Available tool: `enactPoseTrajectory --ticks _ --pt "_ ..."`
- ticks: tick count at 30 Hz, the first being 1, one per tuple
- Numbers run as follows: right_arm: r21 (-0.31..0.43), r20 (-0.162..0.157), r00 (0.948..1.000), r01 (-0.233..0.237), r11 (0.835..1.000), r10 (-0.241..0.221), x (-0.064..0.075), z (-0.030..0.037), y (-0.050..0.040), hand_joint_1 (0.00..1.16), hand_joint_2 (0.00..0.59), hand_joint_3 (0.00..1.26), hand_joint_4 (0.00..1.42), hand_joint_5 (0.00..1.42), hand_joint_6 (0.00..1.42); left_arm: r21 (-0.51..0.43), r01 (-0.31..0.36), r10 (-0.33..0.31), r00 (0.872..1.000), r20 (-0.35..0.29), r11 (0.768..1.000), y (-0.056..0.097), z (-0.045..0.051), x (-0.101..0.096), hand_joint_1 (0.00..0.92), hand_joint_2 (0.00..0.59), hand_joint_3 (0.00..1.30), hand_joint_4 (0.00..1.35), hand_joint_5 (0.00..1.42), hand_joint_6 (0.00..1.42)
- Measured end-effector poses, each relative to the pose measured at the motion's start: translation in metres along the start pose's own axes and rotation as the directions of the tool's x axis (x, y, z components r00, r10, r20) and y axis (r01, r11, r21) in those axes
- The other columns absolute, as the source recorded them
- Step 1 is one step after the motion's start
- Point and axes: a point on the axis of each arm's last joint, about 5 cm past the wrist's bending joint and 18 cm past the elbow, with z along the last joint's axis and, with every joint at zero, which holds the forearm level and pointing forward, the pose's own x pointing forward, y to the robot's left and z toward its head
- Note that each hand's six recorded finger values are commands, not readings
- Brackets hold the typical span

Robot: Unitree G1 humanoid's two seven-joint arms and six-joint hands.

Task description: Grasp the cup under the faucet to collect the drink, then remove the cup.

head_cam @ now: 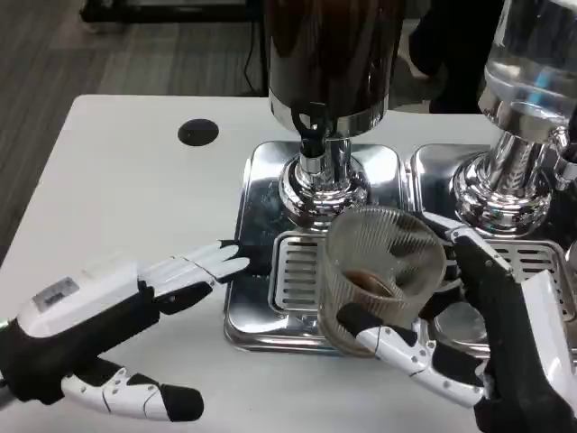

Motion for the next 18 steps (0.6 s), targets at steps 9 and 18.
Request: enactPoseTrajectory --ticks 9,18 --pt "0.002 0.010 0.9999 0.001 1.000 -0.001 -0.0025 0.0004 -0.0011 0.68 0.236 0.57 0.64 0.78 0.83 -0.012 0.000 0.000 1.000 -0.004 1.000 -0.0025 0.0007 -0.0025 0.000 0.105 0.09 0.00 0.00 0.07" --pt "0.003 0.013 0.9999 0.003 1.000 -0.003 -0.0025 0.0004 -0.0013 0.68 0.236 0.57 0.64 0.78 0.84 -0.016 0.001 -0.001 1.000 -0.008 1.000 -0.0037 0.0009 -0.0036 0.000 0.105 0.09 0.00 0.02 0.08"
